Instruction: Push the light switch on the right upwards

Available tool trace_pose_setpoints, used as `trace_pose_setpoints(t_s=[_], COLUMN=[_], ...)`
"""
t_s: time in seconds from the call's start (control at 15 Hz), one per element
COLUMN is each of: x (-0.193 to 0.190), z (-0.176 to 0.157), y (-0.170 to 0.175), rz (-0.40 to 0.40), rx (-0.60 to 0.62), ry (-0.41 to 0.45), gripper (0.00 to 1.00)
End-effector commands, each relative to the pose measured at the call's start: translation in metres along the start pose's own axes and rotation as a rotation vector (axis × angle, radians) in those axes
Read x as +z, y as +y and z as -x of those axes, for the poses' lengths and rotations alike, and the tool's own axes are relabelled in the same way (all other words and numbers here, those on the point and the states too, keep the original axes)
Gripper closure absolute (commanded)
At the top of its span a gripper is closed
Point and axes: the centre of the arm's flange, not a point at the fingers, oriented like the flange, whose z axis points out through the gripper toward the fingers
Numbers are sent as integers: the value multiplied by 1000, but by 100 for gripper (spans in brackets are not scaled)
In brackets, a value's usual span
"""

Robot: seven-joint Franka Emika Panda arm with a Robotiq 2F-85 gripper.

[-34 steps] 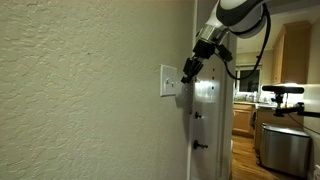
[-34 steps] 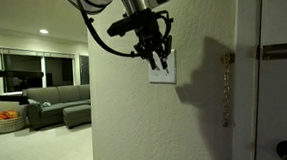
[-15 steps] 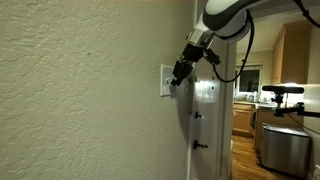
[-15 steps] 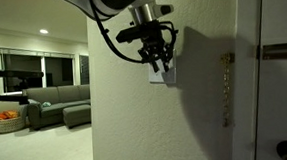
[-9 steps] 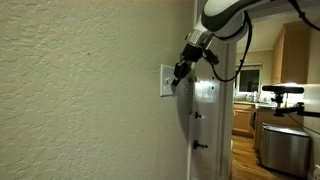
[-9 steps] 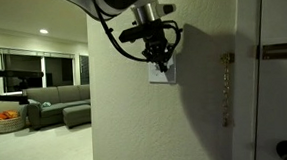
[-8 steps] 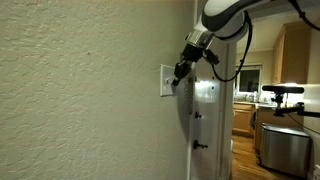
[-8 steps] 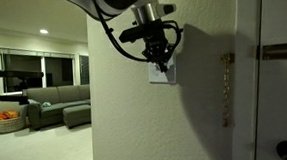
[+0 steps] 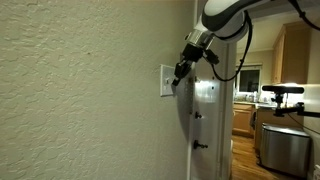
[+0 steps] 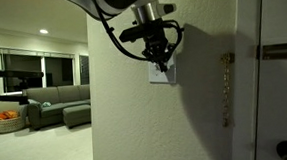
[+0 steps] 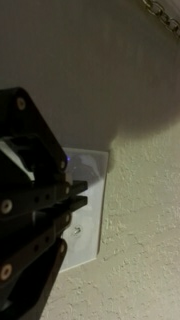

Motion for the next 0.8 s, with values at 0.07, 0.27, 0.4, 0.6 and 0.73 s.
trace_pose_setpoints(t_s=[0.07, 0.27, 0.4, 0.6, 0.73], x=[-27, -33, -37, -42, -48], z=[17, 18, 17, 15, 12], y=[7, 8, 9, 10, 11], rz=[-8, -4, -2, 4, 0], rx=[-26, -25, -29, -30, -35], ry=[-15, -9, -7, -3, 1], gripper=[94, 94, 94, 94, 94])
